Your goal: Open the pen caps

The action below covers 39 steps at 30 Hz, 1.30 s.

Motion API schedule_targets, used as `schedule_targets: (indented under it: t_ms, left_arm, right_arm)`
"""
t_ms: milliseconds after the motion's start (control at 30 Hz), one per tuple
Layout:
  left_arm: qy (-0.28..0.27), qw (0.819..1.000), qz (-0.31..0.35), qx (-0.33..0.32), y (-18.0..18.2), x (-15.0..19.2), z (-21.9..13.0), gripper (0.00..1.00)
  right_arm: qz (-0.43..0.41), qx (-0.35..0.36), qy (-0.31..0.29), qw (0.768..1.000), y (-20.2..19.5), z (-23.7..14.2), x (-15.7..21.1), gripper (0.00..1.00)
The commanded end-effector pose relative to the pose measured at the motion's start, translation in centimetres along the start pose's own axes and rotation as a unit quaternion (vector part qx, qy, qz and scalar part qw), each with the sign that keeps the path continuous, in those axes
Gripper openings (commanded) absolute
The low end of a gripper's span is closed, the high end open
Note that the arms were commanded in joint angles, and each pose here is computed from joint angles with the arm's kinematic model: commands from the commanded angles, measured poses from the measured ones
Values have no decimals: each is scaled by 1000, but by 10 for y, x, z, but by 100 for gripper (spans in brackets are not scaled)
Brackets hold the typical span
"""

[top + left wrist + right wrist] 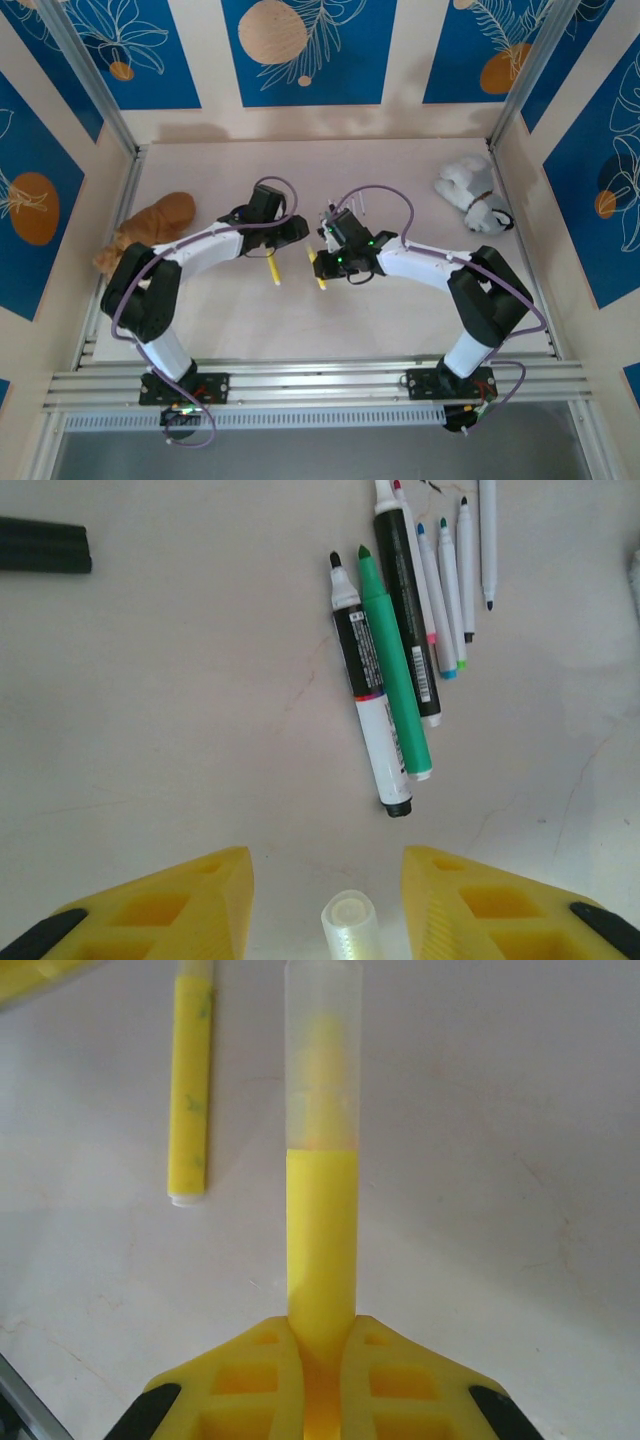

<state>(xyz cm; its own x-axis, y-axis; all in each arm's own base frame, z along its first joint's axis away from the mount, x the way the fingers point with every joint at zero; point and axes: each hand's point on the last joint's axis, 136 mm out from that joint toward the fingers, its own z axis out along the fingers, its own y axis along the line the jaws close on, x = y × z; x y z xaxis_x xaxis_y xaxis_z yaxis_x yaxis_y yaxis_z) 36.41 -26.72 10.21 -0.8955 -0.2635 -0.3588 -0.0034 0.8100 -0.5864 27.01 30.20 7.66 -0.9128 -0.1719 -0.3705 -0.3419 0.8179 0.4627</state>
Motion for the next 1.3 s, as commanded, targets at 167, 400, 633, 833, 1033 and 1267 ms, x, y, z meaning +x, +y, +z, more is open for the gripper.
schedule_targets:
  t_ms: [167,400,633,833,1033,1267]
  left_arm:
    - [3,999,8,35,-28,-1,2,42]
    - [1,1000,5,27,-24,-2,3,1]
    - [-1,1000,1,12,-19,-9,8,0]
    - [-44,998,-11,-44,9,-39,0,0]
    - [-70,995,-15,-65,17,-63,-5,0]
    - [-47,998,-4,-51,4,-62,7,0]
  right_arm:
    - [-20,-24,-44,999,27,-14,-43,0]
    - [-27,-28,-26,999,32,-6,-37,0]
    - [-13,-39,8,999,25,-11,6,0]
    - [-1,-53,52,997,28,-36,81,0]
    - [9,-47,47,998,30,-68,120,0]
    - [3,-2,-37,999,6,-77,67,0]
